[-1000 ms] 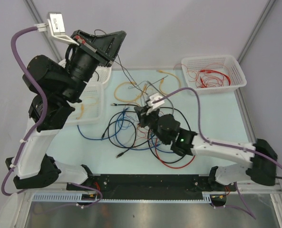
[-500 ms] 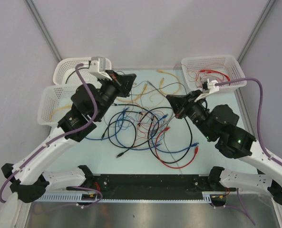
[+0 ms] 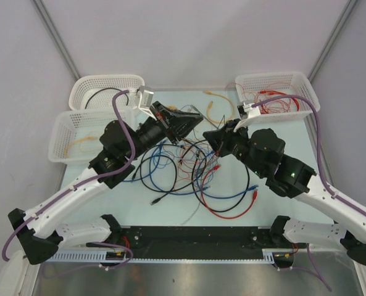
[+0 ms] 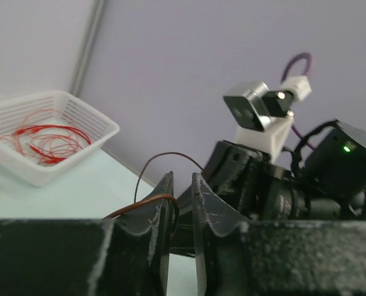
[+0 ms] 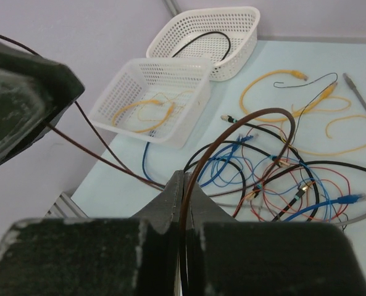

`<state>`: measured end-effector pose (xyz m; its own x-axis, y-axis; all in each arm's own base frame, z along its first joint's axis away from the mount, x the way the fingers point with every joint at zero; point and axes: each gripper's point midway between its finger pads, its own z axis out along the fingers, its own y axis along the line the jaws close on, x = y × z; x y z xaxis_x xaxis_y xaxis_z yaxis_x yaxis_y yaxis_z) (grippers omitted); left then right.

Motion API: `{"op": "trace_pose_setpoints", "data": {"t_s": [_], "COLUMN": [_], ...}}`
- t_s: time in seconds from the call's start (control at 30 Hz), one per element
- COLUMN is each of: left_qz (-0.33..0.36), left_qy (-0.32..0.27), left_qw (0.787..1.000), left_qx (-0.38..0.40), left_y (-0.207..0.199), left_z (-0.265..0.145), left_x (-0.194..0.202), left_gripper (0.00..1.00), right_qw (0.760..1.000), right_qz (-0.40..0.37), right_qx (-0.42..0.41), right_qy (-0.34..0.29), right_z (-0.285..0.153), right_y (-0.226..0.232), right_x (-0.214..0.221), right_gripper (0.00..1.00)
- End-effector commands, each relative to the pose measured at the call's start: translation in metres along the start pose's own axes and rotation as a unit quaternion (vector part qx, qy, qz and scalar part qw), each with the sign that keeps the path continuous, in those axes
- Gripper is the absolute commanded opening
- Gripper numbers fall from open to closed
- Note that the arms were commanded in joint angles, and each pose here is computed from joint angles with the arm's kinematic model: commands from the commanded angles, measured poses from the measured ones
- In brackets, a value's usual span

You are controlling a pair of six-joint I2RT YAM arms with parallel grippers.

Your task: Untangle the cables

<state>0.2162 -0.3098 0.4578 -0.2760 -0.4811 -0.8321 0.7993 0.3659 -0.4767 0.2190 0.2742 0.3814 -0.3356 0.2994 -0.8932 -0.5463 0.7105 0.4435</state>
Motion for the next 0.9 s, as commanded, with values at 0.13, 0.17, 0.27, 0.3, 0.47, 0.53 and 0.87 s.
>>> {"op": "trace_pose_setpoints", "data": {"t_s": [0.13, 0.17, 0.27, 0.3, 0.47, 0.53, 0.87], "left_qz": [0.016, 0.022, 0.040, 0.048, 0.092, 0.102, 0.121], "left_qy": [0.027, 0.027, 0.030, 0.023, 0.003, -0.001, -0.005], "left_qw": [0.995, 0.994, 0.991, 0.990, 0.983, 0.980, 0.981], "left_qx": [0.096, 0.102, 0.121, 0.128, 0.158, 0.170, 0.153], "left_y": [-0.022, -0.021, -0.020, -0.023, -0.028, -0.032, -0.021], "left_z": [-0.007, -0.009, -0.016, -0.020, -0.031, -0.032, -0.027], "left_x": [0.023, 0.030, 0.043, 0.043, 0.057, 0.060, 0.076], "left_gripper": [0.32, 0.35, 0.40, 0.41, 0.52, 0.61, 1.00], "right_qw": [0.996, 0.996, 0.995, 0.995, 0.992, 0.991, 0.986], "right_qz": [0.067, 0.071, 0.086, 0.089, 0.114, 0.119, 0.144], "right_qx": [-0.044, -0.042, -0.044, -0.043, -0.044, -0.048, -0.078], "right_qy": [-0.025, -0.027, -0.031, -0.033, -0.031, -0.027, -0.022], "right_z": [-0.019, -0.019, -0.023, -0.022, -0.022, -0.021, -0.023], "right_y": [0.016, 0.014, 0.017, 0.016, 0.018, 0.019, 0.034], "right_x": [-0.050, -0.053, -0.062, -0.064, -0.068, -0.068, -0.074], "right_gripper": [0.00, 0.00, 0.00, 0.00, 0.00, 0.00, 0.00]}}
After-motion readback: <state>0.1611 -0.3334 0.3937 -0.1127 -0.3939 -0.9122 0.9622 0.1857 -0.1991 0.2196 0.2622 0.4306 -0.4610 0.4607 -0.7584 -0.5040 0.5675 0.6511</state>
